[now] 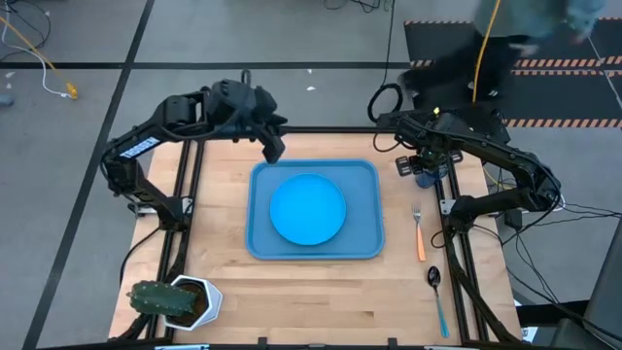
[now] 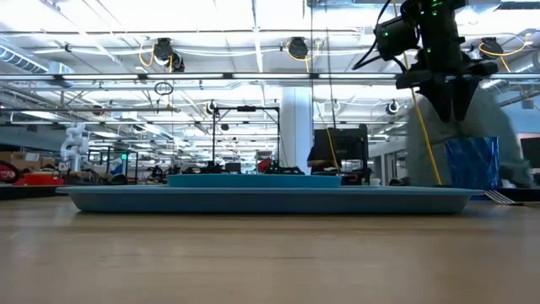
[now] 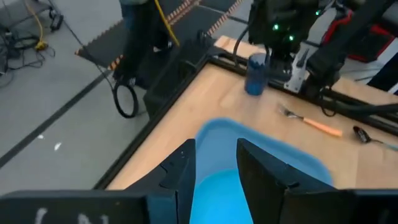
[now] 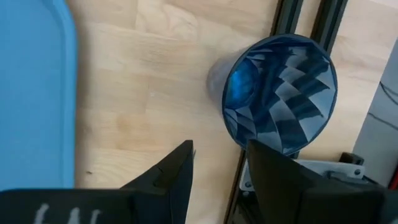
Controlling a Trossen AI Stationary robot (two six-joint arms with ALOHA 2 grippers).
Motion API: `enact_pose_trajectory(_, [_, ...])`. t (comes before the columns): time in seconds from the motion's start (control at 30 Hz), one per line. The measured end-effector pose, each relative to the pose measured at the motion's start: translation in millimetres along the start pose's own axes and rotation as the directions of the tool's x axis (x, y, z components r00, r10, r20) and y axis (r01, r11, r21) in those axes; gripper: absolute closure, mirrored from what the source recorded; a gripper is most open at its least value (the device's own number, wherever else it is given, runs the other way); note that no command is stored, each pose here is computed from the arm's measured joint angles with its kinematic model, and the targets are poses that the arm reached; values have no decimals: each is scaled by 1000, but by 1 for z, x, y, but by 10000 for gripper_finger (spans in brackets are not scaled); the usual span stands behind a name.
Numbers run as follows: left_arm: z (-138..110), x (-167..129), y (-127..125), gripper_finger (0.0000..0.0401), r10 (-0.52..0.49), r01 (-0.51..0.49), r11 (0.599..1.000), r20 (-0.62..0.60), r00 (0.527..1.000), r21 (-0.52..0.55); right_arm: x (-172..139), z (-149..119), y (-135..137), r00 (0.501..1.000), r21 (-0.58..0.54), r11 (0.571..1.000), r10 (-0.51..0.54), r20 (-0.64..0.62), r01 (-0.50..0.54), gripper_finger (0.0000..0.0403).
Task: Pick and place plate/cup/fork/spoon on tray
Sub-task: Put the blue glass on the blue serving tray to the top left of the blue plate
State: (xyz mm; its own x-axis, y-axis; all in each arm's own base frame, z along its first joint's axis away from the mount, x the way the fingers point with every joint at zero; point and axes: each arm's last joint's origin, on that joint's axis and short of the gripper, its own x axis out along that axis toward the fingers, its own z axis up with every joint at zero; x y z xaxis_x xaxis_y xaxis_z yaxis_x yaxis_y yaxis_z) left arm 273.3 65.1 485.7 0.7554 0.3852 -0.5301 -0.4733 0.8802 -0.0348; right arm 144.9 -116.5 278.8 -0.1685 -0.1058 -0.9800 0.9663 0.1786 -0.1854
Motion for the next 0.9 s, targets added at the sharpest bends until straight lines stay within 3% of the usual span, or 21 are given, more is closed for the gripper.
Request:
enact_pose_trajectory(0.3, [2,1,-1,281,-4,4,1000,22,1000,11,1,1,1,1000,37,999,9,11,-9,261])
enact_pose_trajectory(0.57, [2,1,-1,281,-33,33,999,15,999,10,23,-1,6,1000,97,995,6,3,-6,261])
enact_pose_trajectory(0.9, [-4,-1,-1,281,-31,29,999,-47,998,-42,41,-2,8,1000,81,997,-10,20,8,261])
